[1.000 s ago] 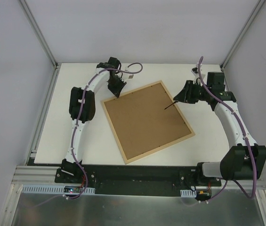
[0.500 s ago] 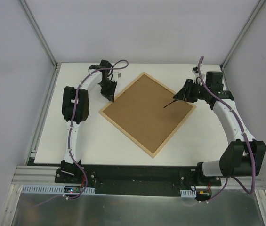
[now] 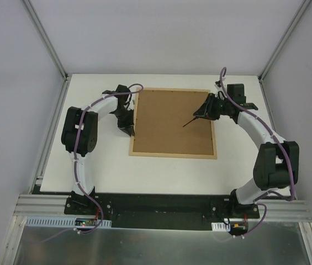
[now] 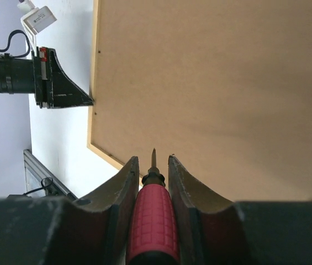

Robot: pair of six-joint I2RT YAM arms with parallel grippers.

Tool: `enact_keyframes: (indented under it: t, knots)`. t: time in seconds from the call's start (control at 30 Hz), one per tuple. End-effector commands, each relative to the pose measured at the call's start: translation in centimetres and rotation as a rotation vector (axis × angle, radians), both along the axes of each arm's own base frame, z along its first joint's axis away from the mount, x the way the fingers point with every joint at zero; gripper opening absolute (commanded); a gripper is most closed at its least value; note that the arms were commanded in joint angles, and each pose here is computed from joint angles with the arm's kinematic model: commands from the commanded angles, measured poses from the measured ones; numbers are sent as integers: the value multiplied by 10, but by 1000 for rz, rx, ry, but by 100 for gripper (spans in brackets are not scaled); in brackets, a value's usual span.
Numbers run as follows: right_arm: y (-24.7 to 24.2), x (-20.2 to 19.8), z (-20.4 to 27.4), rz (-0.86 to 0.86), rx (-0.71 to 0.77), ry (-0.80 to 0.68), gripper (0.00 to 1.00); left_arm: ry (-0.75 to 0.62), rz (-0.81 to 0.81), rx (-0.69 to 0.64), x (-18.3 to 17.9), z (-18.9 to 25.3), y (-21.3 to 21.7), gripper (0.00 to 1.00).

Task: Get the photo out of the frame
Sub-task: Adjust the photo frame at the center of the board, then release the photo frame item from the photo frame.

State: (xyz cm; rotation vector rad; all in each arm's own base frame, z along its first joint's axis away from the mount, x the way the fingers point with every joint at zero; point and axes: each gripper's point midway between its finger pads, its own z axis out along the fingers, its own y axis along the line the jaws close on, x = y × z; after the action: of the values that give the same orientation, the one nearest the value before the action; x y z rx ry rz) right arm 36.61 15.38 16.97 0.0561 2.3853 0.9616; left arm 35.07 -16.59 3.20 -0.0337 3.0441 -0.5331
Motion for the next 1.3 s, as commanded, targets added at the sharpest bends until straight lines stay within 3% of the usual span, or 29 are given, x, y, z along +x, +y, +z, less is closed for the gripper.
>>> enact_keyframes:
  t: [0.0,0.2,0.33,0.43,0.7,1.1,1.27]
  knots:
    - [44,9,-11,62,73,23,0,-4,19,-143,-15,31,-44,0]
    - [98,10,-53,162,181,179,0,-2,-25,-219,-11,39,-65,21]
    - [122,14,-67,193,232,196,0,-17,-29,-262,-3,46,-59,36]
    - [135,12,-75,197,273,215,0,-22,-28,-275,-2,47,-50,40]
    - [165,-3,-101,221,331,299,0,49,-51,-295,-28,26,-46,40]
    - [173,-25,-127,267,316,328,0,54,-78,-359,-39,36,-61,37]
    - [175,-24,-129,267,314,309,0,71,-73,-341,-42,27,-59,27]
